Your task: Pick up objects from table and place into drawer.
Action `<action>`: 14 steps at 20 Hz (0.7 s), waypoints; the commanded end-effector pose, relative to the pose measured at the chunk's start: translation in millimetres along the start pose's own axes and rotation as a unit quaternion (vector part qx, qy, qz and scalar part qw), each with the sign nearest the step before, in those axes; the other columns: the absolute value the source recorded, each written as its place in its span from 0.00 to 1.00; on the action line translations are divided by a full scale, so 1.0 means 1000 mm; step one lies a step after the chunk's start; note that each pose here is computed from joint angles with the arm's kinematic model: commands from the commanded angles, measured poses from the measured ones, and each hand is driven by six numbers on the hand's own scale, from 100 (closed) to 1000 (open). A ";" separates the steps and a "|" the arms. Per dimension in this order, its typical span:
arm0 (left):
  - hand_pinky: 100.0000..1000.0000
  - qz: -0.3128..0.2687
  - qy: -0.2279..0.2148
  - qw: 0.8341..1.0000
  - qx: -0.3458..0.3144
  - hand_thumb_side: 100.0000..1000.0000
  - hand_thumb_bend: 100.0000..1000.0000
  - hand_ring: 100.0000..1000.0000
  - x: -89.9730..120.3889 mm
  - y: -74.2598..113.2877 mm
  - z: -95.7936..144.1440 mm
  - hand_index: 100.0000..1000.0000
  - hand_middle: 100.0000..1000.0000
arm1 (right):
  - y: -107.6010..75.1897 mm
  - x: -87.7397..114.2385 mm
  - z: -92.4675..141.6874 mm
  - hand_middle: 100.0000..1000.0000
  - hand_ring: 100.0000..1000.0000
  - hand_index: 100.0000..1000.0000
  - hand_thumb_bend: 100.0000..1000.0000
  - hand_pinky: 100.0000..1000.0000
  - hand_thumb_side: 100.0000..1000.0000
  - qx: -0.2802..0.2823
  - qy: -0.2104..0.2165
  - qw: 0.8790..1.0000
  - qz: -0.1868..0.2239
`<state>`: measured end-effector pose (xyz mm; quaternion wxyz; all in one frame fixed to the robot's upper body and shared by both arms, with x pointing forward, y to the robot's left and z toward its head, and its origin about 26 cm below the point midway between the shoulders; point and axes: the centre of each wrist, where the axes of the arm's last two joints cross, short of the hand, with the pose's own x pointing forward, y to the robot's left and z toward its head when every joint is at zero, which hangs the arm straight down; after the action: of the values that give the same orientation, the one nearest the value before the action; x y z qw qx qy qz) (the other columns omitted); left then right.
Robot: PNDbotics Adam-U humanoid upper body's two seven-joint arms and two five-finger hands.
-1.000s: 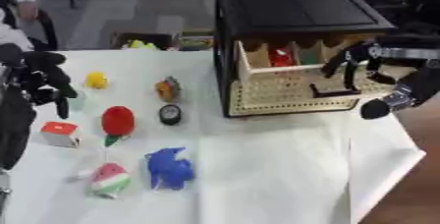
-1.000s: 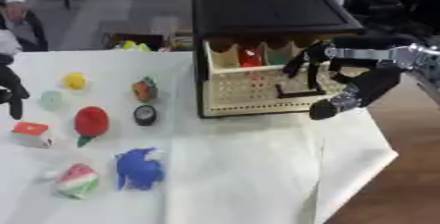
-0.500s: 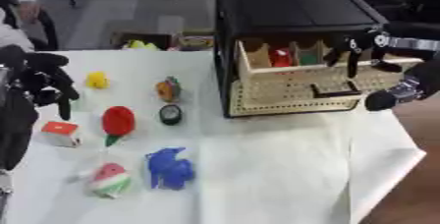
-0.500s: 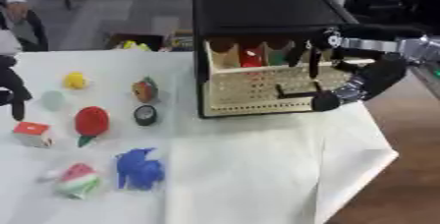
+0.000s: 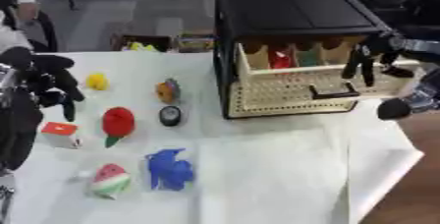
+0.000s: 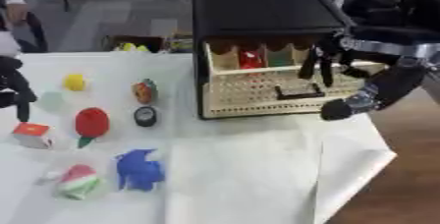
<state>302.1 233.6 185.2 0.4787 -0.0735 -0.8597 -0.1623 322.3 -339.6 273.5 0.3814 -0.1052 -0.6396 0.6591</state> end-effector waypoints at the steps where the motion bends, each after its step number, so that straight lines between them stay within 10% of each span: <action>1: 0.19 -0.011 -0.009 1.000 0.000 0.93 0.00 0.39 0.007 0.004 0.000 0.63 0.40 | -0.007 0.007 0.007 0.57 0.43 0.70 0.63 0.00 0.65 0.024 0.008 1.000 0.002; 14: 0.19 -0.008 -0.005 1.000 -0.004 0.93 0.00 0.39 0.005 0.003 0.001 0.63 0.40 | 0.022 -0.004 -0.008 0.64 0.46 0.82 0.51 0.00 0.42 0.157 0.028 0.983 -0.088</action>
<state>301.5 234.9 183.3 0.4840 -0.0746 -0.8561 -0.1652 322.0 -331.3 244.5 0.4634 -0.0022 -0.5315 0.7090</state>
